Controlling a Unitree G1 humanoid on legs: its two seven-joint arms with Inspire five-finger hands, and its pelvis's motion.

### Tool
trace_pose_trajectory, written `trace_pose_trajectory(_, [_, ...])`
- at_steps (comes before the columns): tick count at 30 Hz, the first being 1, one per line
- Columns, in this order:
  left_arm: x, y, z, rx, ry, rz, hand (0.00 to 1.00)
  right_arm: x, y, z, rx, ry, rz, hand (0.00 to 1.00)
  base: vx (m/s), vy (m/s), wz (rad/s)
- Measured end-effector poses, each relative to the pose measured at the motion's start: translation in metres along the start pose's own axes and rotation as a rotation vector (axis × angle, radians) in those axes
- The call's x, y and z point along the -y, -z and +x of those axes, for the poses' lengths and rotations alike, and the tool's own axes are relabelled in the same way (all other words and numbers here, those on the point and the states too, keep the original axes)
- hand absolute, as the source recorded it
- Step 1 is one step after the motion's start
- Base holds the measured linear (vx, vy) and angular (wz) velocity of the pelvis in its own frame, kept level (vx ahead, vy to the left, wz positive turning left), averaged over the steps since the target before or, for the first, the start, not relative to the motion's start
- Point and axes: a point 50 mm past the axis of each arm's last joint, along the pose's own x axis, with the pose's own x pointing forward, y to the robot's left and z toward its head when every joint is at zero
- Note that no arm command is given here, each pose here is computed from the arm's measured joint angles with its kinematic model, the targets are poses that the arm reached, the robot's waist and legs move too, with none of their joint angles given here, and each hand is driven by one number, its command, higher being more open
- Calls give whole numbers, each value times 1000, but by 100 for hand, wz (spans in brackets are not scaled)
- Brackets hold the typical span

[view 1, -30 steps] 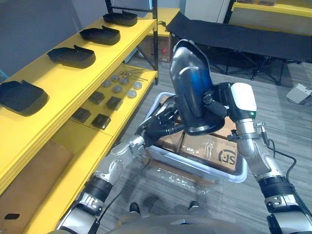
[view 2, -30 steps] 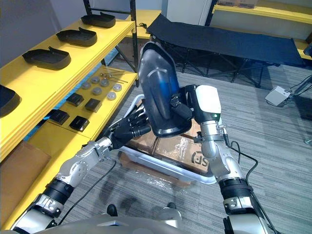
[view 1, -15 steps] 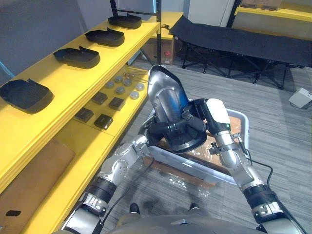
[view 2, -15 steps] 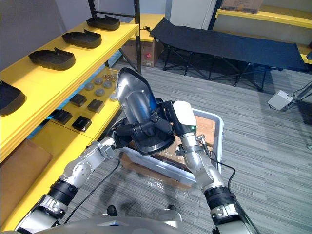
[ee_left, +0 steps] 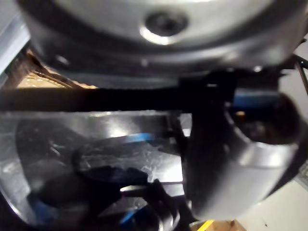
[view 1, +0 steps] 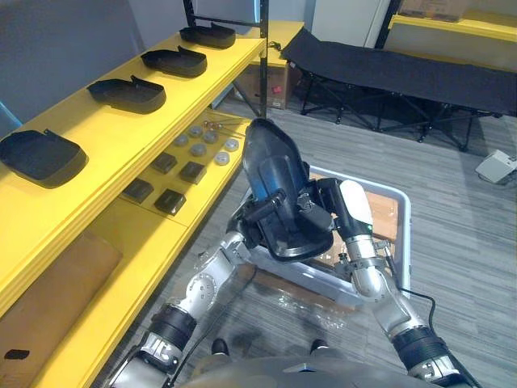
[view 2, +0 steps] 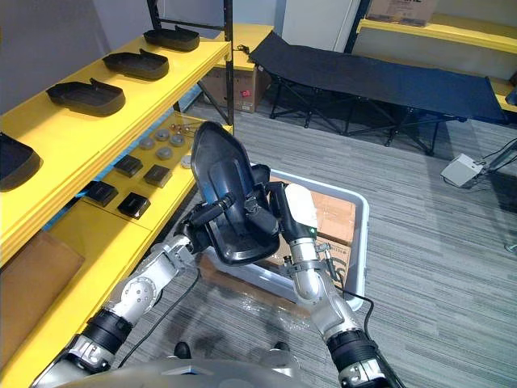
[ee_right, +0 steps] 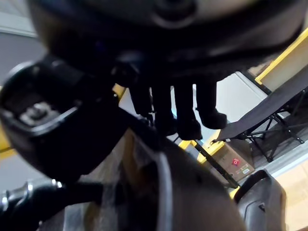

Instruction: Walk over and take three plastic housings, then place them on the shelf

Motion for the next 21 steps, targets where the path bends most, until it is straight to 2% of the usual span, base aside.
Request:
trace_pose_trajectory(1, [0, 2, -1, -4, -1, -1, 0, -1, 1, -3, -10, 4, 5, 0, -1, 0, 5])
trace_pose_trajectory(2, [0, 3, -1, -10, -1, -2, 0, -3, 2, -7, -22, 13, 11, 100, 1, 0, 5])
trace_pose_trajectory(7, [0, 6, -3, 2, -2, -3, 0, -5, 1, -12, -39, 36, 52, 100, 0, 0, 0])
trace_pose_trajectory(10, [5, 8, -9, 62, 21, -60, 0, 0, -12, -15, -9, 112, 185, 100, 5, -2, 4])
trace_pose_trajectory(13, [18, -2, -21, 193, 60, -46, 0, 9, -29, -14, 52, 200, 359, 100, 12, -5, 7])
trace_pose_trajectory(16, [33, -29, -33, 401, 84, 54, 0, 20, -44, -15, 97, 277, 613, 100, 0, 0, 0])
trace_pose_trajectory(21, [30, -74, -65, 745, -25, 213, 0, 31, -32, -26, 60, 364, 819, 100, 0, 0, 0])
